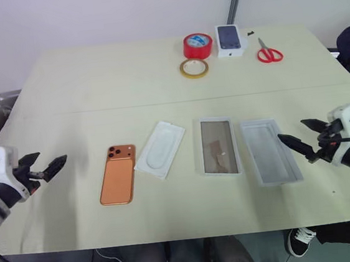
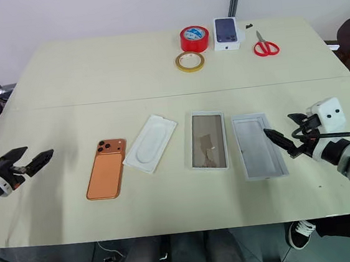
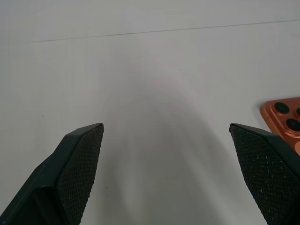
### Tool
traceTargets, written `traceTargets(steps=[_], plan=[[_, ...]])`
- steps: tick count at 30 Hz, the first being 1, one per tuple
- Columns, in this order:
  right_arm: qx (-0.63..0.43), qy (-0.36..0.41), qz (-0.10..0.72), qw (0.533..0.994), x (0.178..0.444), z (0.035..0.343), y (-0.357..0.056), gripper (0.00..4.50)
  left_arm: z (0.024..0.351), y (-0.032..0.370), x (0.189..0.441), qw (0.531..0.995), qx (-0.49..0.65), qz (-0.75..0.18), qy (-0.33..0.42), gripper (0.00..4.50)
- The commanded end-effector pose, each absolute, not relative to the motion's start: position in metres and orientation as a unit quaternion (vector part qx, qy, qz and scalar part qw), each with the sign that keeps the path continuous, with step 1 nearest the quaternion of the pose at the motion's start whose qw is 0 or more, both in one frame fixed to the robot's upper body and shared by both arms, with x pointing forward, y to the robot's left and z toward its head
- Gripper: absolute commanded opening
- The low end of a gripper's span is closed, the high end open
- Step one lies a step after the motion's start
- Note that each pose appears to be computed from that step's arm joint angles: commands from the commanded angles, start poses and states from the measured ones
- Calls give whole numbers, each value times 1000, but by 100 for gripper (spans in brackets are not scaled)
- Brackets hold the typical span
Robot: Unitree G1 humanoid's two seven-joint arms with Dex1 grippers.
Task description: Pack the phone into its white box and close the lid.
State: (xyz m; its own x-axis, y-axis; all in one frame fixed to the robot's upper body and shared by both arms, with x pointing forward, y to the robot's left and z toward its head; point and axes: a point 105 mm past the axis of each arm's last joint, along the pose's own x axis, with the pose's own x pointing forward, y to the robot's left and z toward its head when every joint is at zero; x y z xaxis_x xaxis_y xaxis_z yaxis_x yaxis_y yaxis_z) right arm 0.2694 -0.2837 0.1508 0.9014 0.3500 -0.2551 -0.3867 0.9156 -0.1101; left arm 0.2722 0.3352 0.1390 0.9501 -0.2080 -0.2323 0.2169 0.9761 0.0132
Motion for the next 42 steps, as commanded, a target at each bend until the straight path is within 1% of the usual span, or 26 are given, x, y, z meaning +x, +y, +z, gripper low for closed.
traceTargets(steps=[1,7,12,15,18,21,24,26,29,31,33,37,42], plan=[[-94,88,204,970,272,166,-274,444,157,334,275,990,33,-107,87,450],[-102,74,211,969,273,173,-268,444,161,325,281,990,28,-117,77,450],[-108,72,239,962,273,175,-254,444,166,301,288,987,19,-149,65,450],[-123,67,292,946,274,177,-222,444,163,264,292,976,-7,-205,67,450],[-141,61,340,928,273,181,-194,444,155,230,295,962,-23,-257,90,450],[-158,59,365,915,272,180,-180,444,154,208,301,954,-52,-279,99,450],[-170,53,396,901,271,178,-154,444,151,178,312,940,-48,-309,135,450],[-173,51,407,895,270,176,-146,444,145,166,317,934,-38,-313,167,450],[-176,51,415,891,269,172,-141,444,142,151,323,921,-64,-328,200,450],[-178,51,418,889,268,170,-138,444,141,143,326,912,-82,-339,215,450],[-179,49,417,890,267,169,-137,444,133,140,331,905,-75,-336,249,450],[-180,47,409,893,265,169,-139,444,127,135,337,896,-80,-334,282,450],[-191,51,404,893,262,168,-143,444,123,118,330,861,-107,-373,328,450]])
